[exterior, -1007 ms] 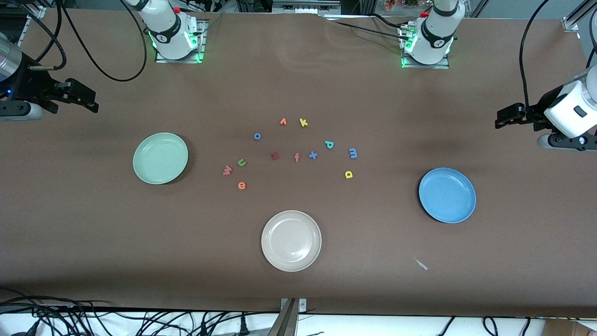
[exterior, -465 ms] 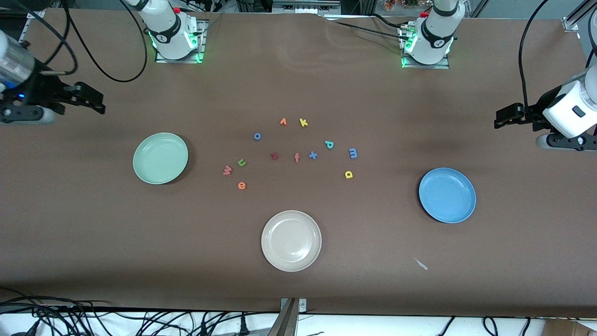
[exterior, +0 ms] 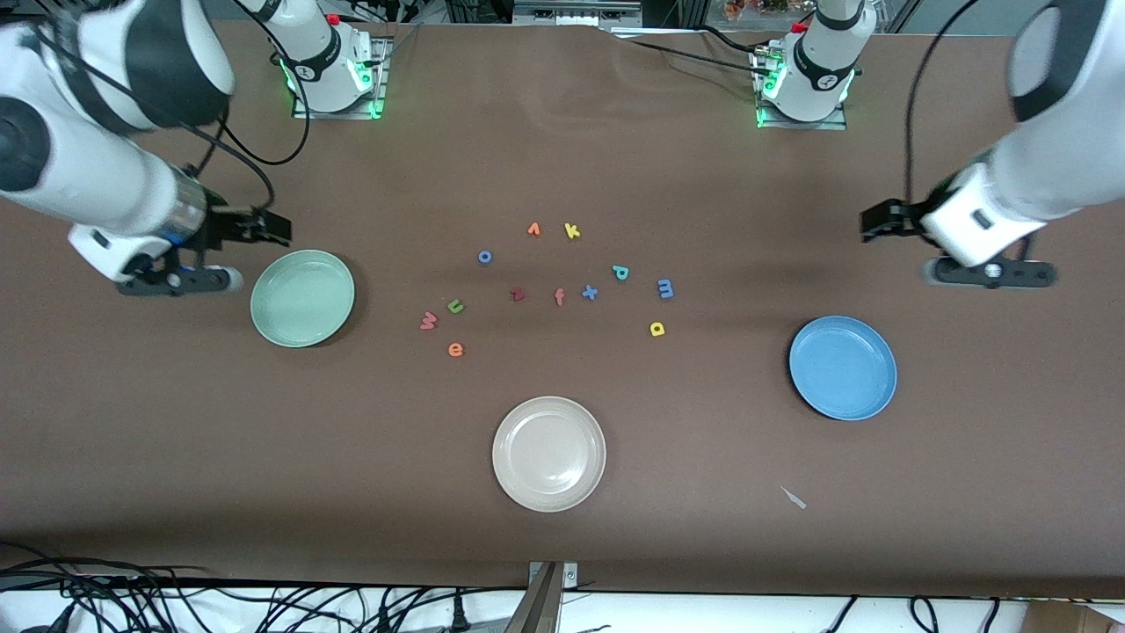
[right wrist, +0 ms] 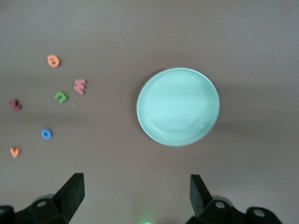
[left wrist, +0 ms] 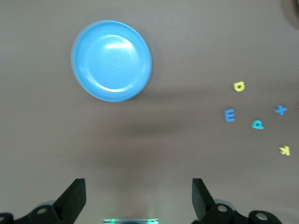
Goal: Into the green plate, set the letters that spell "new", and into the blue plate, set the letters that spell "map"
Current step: 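Grasp the green n and blue E with the right and left grippers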
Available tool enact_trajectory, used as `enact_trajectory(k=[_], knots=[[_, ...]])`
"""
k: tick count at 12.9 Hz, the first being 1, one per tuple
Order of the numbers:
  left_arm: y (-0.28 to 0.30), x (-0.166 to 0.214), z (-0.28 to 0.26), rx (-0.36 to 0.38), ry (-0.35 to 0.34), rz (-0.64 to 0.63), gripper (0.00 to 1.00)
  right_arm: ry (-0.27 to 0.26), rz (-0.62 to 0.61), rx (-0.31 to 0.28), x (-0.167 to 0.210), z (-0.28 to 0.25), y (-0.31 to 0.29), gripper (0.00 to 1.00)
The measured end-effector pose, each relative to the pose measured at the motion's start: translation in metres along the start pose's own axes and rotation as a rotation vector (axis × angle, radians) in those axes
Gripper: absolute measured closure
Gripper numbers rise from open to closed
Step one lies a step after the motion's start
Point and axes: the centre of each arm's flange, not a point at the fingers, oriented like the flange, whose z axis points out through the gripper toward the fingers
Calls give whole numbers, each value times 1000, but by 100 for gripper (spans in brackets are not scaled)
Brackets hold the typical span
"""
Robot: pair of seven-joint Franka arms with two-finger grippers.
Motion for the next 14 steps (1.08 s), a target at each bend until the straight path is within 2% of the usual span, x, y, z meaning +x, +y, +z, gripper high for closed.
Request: enact_trajectory(k=[2, 5, 7, 9, 10, 11, 12, 14], knots=[[47, 5, 19, -5, 4, -48, 0, 33, 97, 2, 14, 35, -34, 0], [97, 12, 62, -27, 34, -78, 0, 87, 322, 23, 29, 88, -99, 0], [126, 11, 104, -53, 76, -118, 0, 96, 438, 29, 33, 127, -142, 0], [156, 1, 148, -67, 90, -140, 0, 105, 547, 42, 35, 163, -172, 1], [171, -5, 167, -66, 85, -145, 0, 110, 600, 51, 35, 179, -184, 4], [184, -7, 185, -60, 84, -153, 0, 110, 646, 55, 35, 195, -193, 15], [195, -7, 204, -40, 94, -163, 0, 107, 680, 56, 36, 208, -197, 15], [216, -5, 246, 5, 115, -182, 0, 110, 733, 66, 37, 229, -201, 27]])
